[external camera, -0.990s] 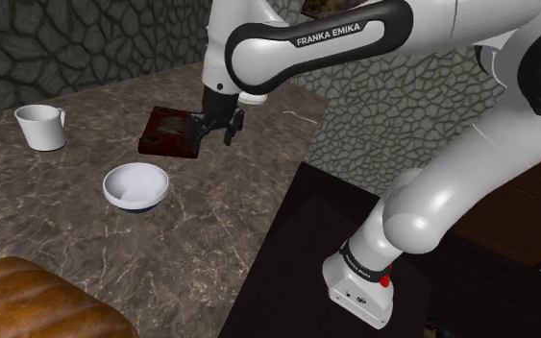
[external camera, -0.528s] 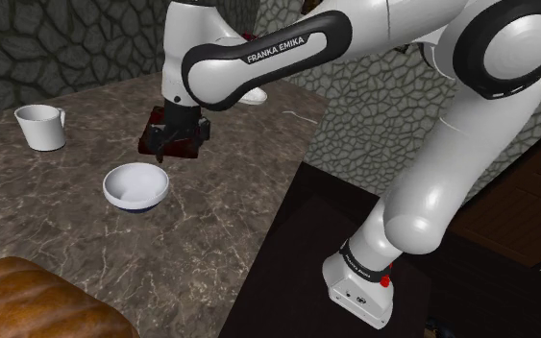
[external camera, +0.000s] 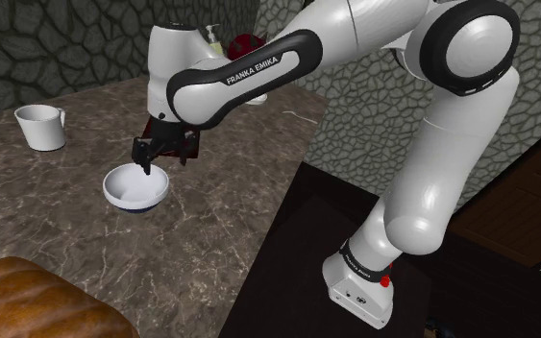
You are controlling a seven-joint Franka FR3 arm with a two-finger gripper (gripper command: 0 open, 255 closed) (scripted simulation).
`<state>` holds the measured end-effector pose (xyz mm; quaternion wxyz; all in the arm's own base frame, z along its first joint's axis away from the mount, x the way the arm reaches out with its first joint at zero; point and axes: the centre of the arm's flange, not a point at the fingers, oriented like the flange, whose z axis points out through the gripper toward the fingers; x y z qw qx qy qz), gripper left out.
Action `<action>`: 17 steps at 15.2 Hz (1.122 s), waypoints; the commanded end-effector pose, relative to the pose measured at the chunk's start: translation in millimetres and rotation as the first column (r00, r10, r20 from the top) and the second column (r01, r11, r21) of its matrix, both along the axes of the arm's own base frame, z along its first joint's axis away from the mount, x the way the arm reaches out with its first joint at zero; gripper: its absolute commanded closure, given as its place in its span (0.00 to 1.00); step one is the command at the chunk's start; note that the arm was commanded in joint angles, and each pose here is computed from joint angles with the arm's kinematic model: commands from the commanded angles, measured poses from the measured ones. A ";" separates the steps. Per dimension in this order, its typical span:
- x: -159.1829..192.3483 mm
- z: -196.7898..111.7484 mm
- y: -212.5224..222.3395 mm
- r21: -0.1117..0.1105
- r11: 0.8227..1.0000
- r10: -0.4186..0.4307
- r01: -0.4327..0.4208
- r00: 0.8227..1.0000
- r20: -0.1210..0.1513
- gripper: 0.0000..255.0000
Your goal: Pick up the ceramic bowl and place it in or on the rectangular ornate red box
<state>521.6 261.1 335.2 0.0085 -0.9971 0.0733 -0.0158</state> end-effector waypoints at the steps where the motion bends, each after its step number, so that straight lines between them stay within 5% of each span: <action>1: -0.3 -13.8 0.6 0.000 1.000 0.000 0.000 1.000 0.000 0.00; 9: -0.3 -13.7 0.6 0.000 1.000 0.000 0.000 1.000 0.000 0.00; 10: -0.3 -13.7 0.6 0.000 1.000 0.000 0.000 1.000 0.000 1.00; 17: -0.4 -13.7 0.6 0.000 1.000 0.000 0.000 1.000 0.000 1.00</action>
